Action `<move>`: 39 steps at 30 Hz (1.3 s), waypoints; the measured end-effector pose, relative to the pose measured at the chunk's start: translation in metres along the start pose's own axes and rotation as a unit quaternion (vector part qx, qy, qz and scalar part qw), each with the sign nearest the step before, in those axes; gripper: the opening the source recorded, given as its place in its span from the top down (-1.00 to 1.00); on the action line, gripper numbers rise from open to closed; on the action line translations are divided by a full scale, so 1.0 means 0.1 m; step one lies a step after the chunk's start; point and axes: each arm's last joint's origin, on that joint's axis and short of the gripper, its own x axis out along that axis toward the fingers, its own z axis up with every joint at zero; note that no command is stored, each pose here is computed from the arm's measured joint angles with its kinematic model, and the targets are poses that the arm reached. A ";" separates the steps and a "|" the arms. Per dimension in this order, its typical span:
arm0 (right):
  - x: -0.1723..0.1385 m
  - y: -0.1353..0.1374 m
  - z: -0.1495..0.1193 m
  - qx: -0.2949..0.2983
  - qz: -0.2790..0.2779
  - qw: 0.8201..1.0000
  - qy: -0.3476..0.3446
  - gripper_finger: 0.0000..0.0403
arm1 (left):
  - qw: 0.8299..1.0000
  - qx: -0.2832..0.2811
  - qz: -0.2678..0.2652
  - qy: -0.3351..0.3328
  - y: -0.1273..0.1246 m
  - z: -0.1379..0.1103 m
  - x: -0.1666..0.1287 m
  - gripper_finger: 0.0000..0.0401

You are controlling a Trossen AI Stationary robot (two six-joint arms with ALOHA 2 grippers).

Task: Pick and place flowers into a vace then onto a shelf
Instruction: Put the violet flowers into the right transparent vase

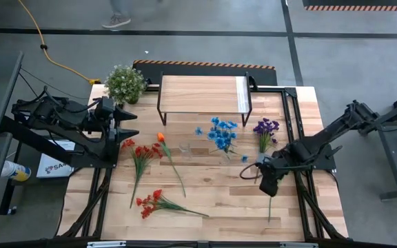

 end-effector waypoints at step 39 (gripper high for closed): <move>-0.52 -0.61 -0.60 0.104 -0.213 0.961 -0.146 0.14 | 1.000 -0.012 0.005 0.011 -0.12 0.01 0.21 -0.80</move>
